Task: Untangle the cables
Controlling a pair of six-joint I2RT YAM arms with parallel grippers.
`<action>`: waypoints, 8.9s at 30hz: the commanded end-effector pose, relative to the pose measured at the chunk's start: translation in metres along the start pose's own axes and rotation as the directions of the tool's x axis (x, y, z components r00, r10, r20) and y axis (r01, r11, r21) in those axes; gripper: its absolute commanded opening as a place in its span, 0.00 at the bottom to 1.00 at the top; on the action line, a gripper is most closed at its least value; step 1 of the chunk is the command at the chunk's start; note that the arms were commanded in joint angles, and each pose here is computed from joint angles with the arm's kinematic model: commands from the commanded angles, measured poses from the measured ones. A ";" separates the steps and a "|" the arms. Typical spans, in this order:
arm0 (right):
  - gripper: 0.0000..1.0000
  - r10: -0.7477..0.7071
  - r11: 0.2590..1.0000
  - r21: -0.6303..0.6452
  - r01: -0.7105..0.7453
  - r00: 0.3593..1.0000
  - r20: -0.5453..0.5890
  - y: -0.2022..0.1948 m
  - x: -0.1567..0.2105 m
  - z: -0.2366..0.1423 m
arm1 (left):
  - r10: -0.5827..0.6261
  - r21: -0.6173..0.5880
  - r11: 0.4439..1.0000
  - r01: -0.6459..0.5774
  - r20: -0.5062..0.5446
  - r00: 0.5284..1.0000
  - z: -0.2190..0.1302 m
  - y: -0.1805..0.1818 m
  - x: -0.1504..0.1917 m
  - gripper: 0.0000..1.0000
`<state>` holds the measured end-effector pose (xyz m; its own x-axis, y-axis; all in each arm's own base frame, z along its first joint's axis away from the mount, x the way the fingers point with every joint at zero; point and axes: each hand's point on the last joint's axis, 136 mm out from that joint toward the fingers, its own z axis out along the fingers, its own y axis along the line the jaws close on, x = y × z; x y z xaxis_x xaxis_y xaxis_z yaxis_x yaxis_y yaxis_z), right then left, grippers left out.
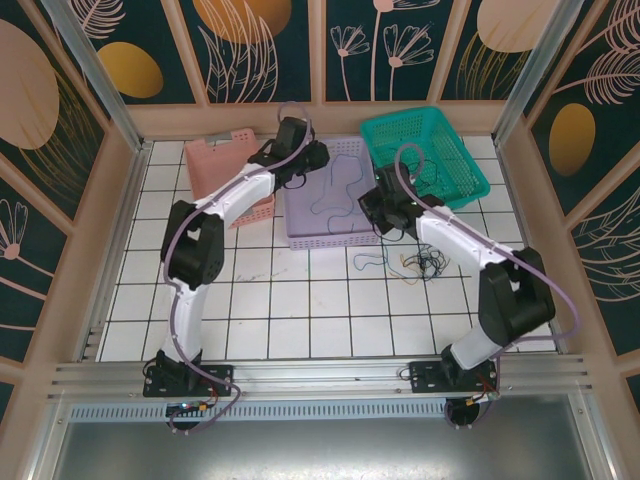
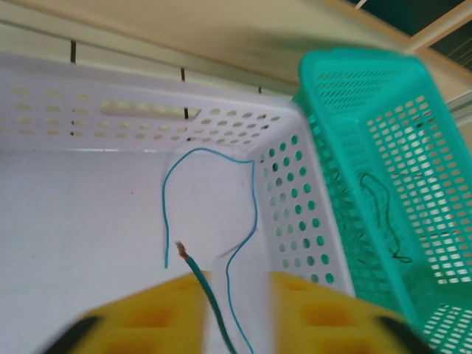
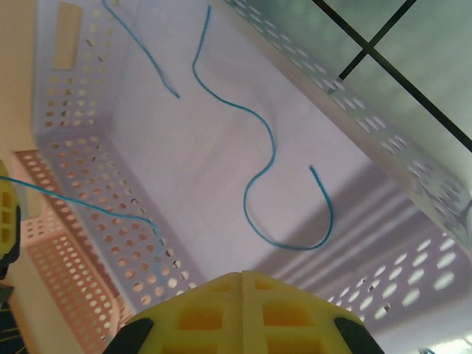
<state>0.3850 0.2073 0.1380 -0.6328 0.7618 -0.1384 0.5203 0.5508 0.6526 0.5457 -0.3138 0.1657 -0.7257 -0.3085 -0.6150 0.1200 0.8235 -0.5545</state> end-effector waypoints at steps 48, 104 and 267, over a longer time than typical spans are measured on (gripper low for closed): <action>0.55 -0.822 0.490 0.161 0.857 0.515 -0.243 -0.124 0.034 -0.037 | -0.078 0.055 0.995 0.089 -0.171 0.982 -0.188 -0.009 0.123 0.52; 0.26 -0.916 0.119 0.260 0.958 0.207 -0.344 -0.119 0.022 0.037 | -0.127 0.111 0.983 0.144 -0.147 0.981 -0.212 -0.017 0.119 0.50; 0.00 -0.781 0.486 -0.750 0.449 0.608 -0.143 0.129 0.126 -0.191 | -0.335 0.691 0.709 0.140 0.155 0.929 -0.233 -0.175 -0.197 0.00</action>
<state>0.2651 0.3045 0.3264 -0.8555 -0.0083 -0.5177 -0.4723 0.4220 0.7738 0.5059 -0.3047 0.4732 -0.7063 -0.5843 -0.3997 0.3313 0.2261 -0.9160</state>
